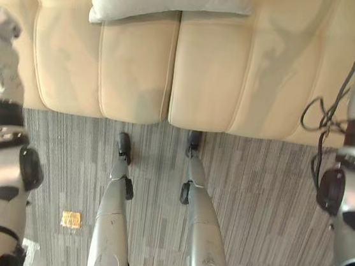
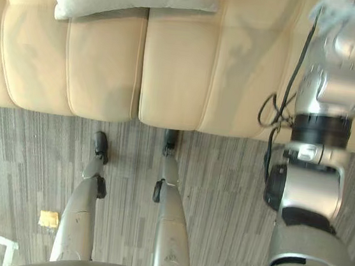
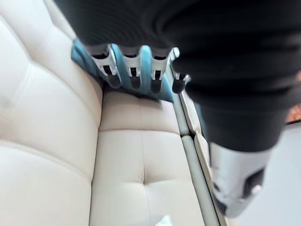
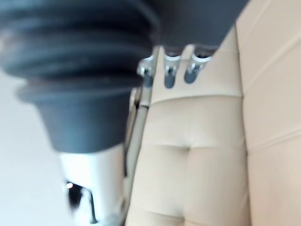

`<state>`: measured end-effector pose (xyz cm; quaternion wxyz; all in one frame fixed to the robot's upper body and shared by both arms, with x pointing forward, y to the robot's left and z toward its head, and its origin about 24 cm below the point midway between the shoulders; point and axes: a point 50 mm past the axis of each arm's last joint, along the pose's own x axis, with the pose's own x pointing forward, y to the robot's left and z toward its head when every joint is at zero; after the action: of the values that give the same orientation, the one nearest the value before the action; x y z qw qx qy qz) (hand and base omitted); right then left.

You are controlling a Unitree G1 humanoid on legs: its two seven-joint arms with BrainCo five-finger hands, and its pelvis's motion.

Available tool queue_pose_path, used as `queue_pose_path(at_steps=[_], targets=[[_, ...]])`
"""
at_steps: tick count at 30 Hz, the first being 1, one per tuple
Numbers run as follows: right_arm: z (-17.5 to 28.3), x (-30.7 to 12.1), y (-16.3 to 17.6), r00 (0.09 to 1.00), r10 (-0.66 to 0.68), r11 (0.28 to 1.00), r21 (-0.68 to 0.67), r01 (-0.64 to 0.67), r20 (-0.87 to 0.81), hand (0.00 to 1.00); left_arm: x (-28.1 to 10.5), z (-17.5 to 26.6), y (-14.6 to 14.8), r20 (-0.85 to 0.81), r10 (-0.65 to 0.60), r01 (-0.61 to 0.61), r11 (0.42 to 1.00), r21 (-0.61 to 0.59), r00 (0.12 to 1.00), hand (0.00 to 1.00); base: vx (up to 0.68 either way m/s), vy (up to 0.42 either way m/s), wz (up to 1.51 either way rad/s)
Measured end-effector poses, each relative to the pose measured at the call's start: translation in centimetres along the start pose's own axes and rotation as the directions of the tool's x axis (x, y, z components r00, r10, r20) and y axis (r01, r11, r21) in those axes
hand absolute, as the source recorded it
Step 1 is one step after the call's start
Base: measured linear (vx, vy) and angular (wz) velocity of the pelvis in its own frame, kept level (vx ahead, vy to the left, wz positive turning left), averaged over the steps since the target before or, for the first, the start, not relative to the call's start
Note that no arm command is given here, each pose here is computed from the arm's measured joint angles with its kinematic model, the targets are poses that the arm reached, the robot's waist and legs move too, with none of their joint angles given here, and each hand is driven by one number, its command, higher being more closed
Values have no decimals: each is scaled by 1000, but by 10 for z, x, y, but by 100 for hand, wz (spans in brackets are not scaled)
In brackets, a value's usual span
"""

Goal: Pick up cushions and gather them together orderly.

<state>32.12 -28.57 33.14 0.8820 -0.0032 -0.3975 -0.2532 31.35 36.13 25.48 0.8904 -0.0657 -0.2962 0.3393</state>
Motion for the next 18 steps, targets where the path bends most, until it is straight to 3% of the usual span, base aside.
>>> queue_pose_path(at_steps=[3, 4, 8, 12, 14, 18], targets=[[-49, -55, -21, 987, 14, 1000, -24, -18, -159, 0, -45, -39, 40, -97, 33, -26, 997, 71, 995, 0, -35, -11, -15], [-70, -89, -30, 969, 15, 998, -48, -28, -245, 0, -76, -64, 51, -180, 37, -20, 996, 92, 983, 0, -19, 8, -11], [-108, -177, -45, 885, 29, 992, -94, -82, -465, 0, -170, -121, 66, -447, 32, 21, 993, 113, 894, 0, -3, 26, -7], [-133, -279, -52, 702, 51, 975, -116, -189, -710, 0, -270, -155, 80, -705, 7, 175, 967, 186, 709, 0, 32, 31, -14], [-145, -331, -56, 552, 60, 957, -109, -268, -832, 0, -320, -169, 92, -826, 26, 257, 944, 205, 564, 0, 86, 73, -26], [-160, -401, -72, 293, 2, 928, -107, -356, -956, 0, -378, -184, 108, -936, 85, 359, 909, 213, 341, 0, 73, 80, -7]])
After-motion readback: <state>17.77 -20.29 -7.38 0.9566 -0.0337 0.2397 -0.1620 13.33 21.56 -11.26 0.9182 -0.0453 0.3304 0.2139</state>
